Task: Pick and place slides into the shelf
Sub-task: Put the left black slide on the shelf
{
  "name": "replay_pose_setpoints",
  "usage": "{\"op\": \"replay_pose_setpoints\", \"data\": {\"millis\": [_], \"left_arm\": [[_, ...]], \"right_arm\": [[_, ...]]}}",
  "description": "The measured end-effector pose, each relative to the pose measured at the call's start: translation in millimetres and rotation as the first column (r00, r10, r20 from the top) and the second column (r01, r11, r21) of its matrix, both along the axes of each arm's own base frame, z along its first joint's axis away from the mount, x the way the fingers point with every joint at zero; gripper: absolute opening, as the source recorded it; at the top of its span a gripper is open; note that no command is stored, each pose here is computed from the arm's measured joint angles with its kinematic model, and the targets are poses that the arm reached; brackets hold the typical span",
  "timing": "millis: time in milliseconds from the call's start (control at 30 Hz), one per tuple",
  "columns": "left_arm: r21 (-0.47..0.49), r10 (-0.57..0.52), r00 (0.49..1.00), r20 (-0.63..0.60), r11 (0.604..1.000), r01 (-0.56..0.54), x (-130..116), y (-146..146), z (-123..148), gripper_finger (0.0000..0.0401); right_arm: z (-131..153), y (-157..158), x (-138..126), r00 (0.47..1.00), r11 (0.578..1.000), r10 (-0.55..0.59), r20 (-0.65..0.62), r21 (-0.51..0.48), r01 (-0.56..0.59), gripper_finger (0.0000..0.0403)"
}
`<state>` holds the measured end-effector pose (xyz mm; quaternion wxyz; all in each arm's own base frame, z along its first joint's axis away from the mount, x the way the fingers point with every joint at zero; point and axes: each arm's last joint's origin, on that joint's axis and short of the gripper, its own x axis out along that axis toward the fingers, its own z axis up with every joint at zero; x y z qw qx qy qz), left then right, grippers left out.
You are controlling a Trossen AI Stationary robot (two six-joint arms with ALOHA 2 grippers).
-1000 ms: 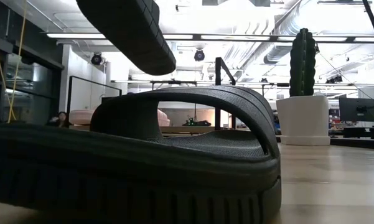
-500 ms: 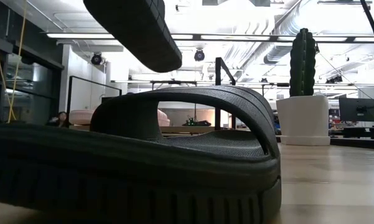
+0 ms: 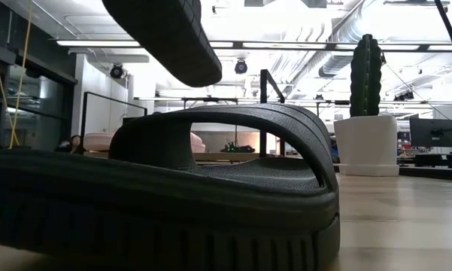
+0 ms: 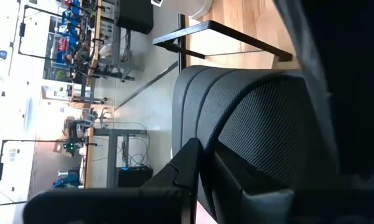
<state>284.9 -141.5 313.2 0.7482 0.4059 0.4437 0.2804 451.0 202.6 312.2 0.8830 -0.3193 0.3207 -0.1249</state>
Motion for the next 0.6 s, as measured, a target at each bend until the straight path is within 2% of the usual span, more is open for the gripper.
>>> {"op": "replay_pose_setpoints", "data": {"millis": [100,167,333,500,600], "left_arm": [[0.001,-0.001,1.000,-0.001,1.000,0.001,-0.1,-0.1,0.0,0.0021],[-0.001,-0.001,1.000,-0.001,1.000,0.001,-0.1,-0.1,0.0,0.0021],[-0.030,0.001,1.000,-0.017,1.000,-0.002,-0.3,-0.4,-0.8,0.0021],[-0.050,0.003,0.999,-0.034,0.999,-0.004,-0.9,-0.4,-1.3,0.0021],[-0.056,0.003,0.999,-0.052,0.998,-0.006,-1.8,0.0,-1.5,0.0021]], "right_arm": [[0.1,-0.1,-0.1,1.000,1.000,-0.014,0.010,0.007,0.014,0.0036],[0.1,0.0,-0.1,1.000,1.000,-0.016,0.011,0.012,0.015,0.0015],[0.0,-0.2,-0.1,0.999,0.999,-0.028,0.021,0.032,0.027,0.0027],[-0.2,0.0,-0.1,1.000,0.999,-0.020,0.016,0.036,0.020,0.0008],[-0.2,0.0,-0.1,1.000,0.999,-0.022,0.018,0.039,0.022,0.0009]]}}
